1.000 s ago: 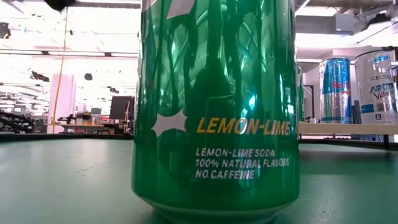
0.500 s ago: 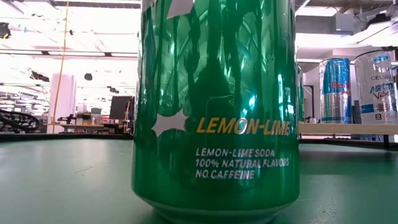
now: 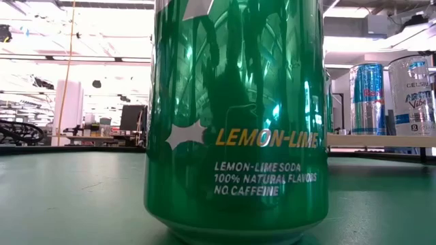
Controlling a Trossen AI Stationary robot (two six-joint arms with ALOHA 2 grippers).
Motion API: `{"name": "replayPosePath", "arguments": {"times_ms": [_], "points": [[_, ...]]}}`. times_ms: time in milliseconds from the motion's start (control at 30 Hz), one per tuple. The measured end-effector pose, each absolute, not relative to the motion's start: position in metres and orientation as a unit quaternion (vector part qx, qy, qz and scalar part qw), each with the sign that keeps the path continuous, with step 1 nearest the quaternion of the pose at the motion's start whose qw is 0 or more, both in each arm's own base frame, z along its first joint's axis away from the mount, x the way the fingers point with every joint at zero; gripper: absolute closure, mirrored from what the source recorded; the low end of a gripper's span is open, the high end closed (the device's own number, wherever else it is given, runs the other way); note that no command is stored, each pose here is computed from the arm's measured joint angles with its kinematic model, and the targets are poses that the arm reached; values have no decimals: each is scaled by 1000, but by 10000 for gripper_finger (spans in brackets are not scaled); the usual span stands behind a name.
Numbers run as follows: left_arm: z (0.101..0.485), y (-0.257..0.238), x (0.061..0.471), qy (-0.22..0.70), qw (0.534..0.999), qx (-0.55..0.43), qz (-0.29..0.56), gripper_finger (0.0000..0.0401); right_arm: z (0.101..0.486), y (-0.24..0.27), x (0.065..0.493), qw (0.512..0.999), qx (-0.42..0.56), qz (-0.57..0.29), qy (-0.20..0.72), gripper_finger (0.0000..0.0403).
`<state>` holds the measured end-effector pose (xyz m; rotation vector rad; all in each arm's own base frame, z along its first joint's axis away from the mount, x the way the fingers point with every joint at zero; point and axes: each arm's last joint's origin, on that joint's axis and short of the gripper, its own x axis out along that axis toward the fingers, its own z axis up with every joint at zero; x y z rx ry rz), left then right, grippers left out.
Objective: Place canned beverage on shelf
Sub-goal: Put the orange soda can on the shelf
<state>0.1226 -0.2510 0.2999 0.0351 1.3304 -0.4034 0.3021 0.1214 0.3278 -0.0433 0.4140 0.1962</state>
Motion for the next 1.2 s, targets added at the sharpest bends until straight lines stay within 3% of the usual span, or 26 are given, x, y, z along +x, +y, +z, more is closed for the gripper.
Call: {"name": "replayPosePath", "arguments": {"times_ms": [600,900,1067,1200], "points": [[301,-249,131,561,802,72,-193,162,328,119,303,977,-25,66,200,58],[301,-248,131,561,805,69,-178,92,328,115,304,978,-24,60,200,58],[299,-244,126,609,775,48,-162,55,328,115,304,977,-25,61,201,58],[297,-243,119,634,759,33,-144,49,328,115,304,977,-26,61,201,58]]}}
